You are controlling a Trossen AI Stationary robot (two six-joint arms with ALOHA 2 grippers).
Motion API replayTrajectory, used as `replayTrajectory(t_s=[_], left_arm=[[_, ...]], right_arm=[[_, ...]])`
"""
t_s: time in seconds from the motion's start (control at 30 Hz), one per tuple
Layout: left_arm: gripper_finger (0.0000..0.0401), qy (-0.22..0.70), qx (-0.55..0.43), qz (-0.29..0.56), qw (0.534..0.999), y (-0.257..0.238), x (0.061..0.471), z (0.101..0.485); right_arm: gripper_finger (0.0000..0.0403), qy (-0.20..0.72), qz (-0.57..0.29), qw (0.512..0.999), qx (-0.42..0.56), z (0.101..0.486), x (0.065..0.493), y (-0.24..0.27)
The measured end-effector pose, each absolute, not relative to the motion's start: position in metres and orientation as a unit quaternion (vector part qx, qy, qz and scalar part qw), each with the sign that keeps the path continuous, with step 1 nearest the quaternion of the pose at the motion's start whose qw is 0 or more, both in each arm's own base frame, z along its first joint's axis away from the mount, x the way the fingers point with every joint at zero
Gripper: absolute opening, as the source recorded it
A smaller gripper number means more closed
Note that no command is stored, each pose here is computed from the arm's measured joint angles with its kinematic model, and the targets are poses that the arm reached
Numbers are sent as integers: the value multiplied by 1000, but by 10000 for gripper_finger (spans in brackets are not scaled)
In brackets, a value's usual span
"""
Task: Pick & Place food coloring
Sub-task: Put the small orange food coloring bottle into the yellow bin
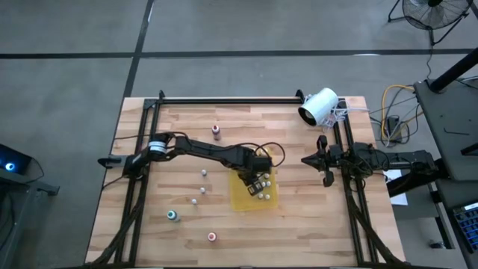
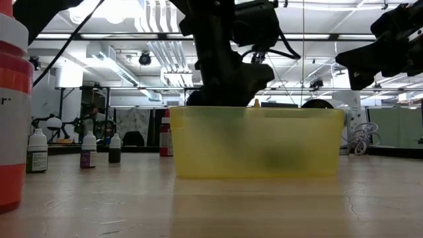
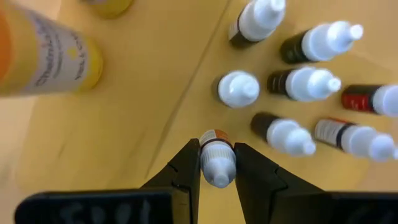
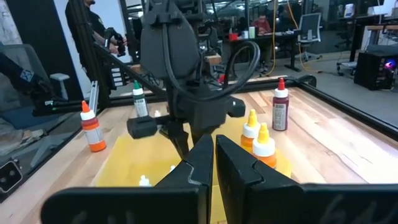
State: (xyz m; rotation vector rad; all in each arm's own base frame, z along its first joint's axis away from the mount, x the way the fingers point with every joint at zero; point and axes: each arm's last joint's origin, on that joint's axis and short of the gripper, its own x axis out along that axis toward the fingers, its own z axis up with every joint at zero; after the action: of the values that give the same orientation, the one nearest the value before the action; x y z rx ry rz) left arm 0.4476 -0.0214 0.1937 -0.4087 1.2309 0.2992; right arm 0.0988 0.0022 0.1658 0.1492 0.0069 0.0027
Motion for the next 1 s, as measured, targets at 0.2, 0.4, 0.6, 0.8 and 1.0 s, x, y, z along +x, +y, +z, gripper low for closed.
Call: replayTrajectory(t_s=[0.2, 0.4, 0.6, 0.8, 1.0], left_arm=[[58, 568, -191, 140, 788, -18, 449, 199], [58, 568, -192, 140, 788, -18, 449, 198], [58, 569, -192, 139, 787, -18, 448, 197], [58, 571, -193, 138, 786, -18, 451, 190], [58, 577, -195, 134, 782, -18, 452, 185]], right_arm=[[13, 4, 0, 997, 75, 166, 99, 2], [13, 4, 1, 997, 74, 166, 99, 2], [13, 4, 1, 997, 73, 166, 99, 2], [13, 4, 1, 997, 73, 166, 99, 2], [13, 4, 1, 997, 73, 166, 99, 2]])
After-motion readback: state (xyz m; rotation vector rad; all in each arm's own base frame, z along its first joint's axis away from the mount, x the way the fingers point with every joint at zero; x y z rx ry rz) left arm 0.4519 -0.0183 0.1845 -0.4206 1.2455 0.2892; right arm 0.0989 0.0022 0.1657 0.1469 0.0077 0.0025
